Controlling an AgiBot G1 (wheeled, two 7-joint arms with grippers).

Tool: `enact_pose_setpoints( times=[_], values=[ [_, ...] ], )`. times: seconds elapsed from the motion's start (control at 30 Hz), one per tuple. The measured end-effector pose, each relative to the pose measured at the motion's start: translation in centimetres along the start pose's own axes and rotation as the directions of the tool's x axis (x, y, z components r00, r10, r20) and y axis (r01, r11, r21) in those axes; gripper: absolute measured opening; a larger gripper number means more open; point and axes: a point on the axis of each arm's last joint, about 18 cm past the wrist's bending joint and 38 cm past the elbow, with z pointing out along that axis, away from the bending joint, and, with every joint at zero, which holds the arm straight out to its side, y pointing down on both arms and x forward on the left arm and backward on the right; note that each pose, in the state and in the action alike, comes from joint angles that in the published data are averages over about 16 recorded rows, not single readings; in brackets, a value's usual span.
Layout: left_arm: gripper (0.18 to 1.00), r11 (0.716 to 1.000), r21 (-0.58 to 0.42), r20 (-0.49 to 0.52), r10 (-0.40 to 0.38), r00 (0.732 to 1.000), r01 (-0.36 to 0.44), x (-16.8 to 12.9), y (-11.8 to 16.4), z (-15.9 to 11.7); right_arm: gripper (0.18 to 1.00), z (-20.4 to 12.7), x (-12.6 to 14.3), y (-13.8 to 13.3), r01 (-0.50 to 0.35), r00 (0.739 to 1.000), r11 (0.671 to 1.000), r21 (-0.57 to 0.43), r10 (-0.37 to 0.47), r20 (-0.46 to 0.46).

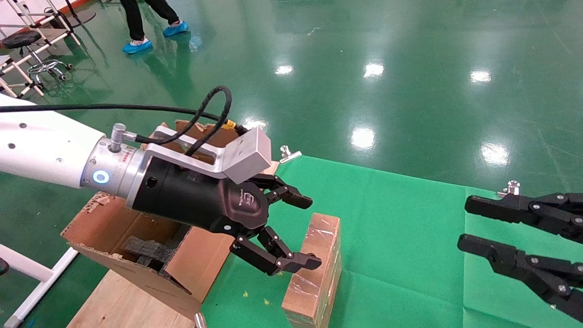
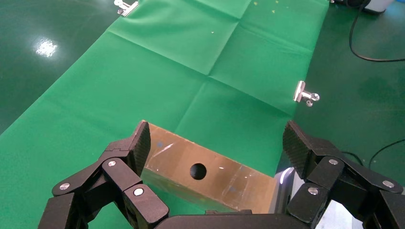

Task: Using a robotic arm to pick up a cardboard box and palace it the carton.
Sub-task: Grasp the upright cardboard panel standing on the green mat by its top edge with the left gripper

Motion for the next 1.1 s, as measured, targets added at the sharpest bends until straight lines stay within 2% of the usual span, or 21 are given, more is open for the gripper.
enact_pose_setpoints(
  times=[0.23,0.47,0.8,0.97,1.1],
  values=[
    [1.001,0.992,-0.102,0.011,-0.071,0.997,0.072,-0.6,-0.9,1.3,0.365,0.0,0.0,0.0,0.0,1.0,1.0,0.0,0.0,0.0],
    [1.001,0.953,-0.229,0.049,-0.193,0.98,0.199,-0.9,-2.7,2.8,0.264,0.0,0.0,0.0,0.0,1.0,1.0,0.0,0.0,0.0],
    [1.001,0.89,-0.31,0.088,-0.322,0.943,0.333,-0.7,-4.2,3.8,0.203,0.0,0.0,0.0,0.0,1.0,1.0,0.0,0.0,0.0],
    [1.001,0.863,-0.348,0.115,-0.348,0.93,0.366,-0.7,-4.6,4.6,0.193,0.0,0.0,0.0,0.0,1.0,1.0,0.0,0.0,-0.001],
    [1.001,0.83,-0.386,0.151,-0.372,0.916,0.402,-0.7,-5.1,5.6,0.191,0.0,0.0,0.0,0.0,1.0,1.0,0.0,0.0,-0.001]
  ],
)
